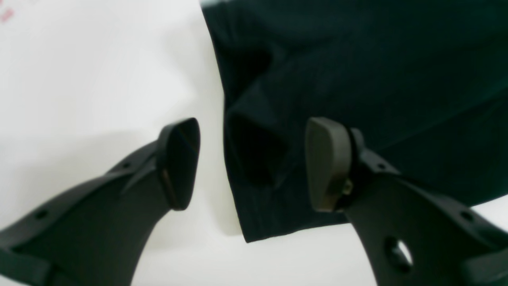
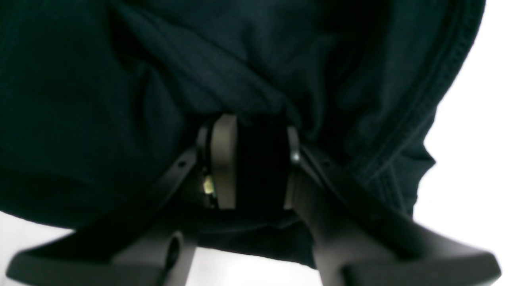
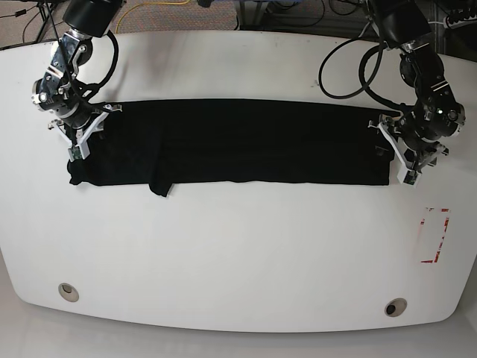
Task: Layout the t-shirt on the table in an organized manner, then fold the t-shirt properly
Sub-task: 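Drag the folded strip with both grippers away from the robot base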
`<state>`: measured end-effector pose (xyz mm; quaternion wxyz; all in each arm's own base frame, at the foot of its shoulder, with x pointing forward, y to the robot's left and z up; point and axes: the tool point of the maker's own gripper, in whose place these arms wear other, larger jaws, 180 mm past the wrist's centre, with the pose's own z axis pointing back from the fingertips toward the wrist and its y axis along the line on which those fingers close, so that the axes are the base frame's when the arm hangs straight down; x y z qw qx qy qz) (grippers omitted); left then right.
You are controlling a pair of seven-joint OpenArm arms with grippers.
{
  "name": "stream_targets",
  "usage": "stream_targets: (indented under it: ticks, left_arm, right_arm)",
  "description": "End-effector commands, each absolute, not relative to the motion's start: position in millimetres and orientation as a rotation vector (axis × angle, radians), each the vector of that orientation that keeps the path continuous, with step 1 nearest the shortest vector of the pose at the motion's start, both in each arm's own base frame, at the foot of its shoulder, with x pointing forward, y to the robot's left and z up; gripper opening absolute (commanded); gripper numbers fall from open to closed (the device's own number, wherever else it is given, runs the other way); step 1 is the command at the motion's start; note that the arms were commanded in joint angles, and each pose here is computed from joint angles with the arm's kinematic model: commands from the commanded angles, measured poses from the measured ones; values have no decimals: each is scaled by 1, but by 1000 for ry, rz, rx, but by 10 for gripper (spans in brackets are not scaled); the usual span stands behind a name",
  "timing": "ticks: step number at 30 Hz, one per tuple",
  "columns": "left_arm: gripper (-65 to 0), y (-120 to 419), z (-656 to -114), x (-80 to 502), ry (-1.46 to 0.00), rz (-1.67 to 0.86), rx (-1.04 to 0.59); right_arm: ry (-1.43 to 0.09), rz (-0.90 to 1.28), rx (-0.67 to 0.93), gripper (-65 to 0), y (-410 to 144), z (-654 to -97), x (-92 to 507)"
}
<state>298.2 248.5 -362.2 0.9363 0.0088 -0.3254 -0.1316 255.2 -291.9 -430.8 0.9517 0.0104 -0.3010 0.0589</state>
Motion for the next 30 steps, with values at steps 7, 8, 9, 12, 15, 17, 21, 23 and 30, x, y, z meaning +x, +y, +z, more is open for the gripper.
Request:
stream_targets:
  ticks: [7, 8, 9, 12, 15, 17, 21, 23, 30]
  left_arm:
    - [-251, 278, -318, 316, -769, -174, 3]
    - [-251, 280, -321, 317, -768, -150, -23]
    - [-251, 282, -321, 318, -770, -141, -31]
    - [-251, 287, -334, 317, -755, -85, -88]
    - [-251, 285, -353, 313, -719, -41, -156]
    - [-250, 286, -363, 311, -697, -21, -189]
    - [-251, 281, -379, 307, -667, 7, -271]
    - [-251, 278, -384, 305, -661, 18, -299]
    - [-251, 259, -391, 308, -642, -23, -341]
  right_arm:
    - [-472, 119, -32, -499, -300, -449, 229]
    - [-469, 120, -31, -499, -300, -450, 228]
    - [-467, 120, -30, -499, -299, -450, 227]
    - [-468, 116, -20, -499, -294, -452, 227]
    - [-469, 112, -8, -499, -289, -454, 226]
    - [-469, 112, -8, -499, -289, -454, 226]
    - [-469, 111, -5, -499, -288, -455, 226]
    - [-469, 111, -5, -499, -288, -455, 226]
    - [-469, 111, -5, -499, -288, -455, 226]
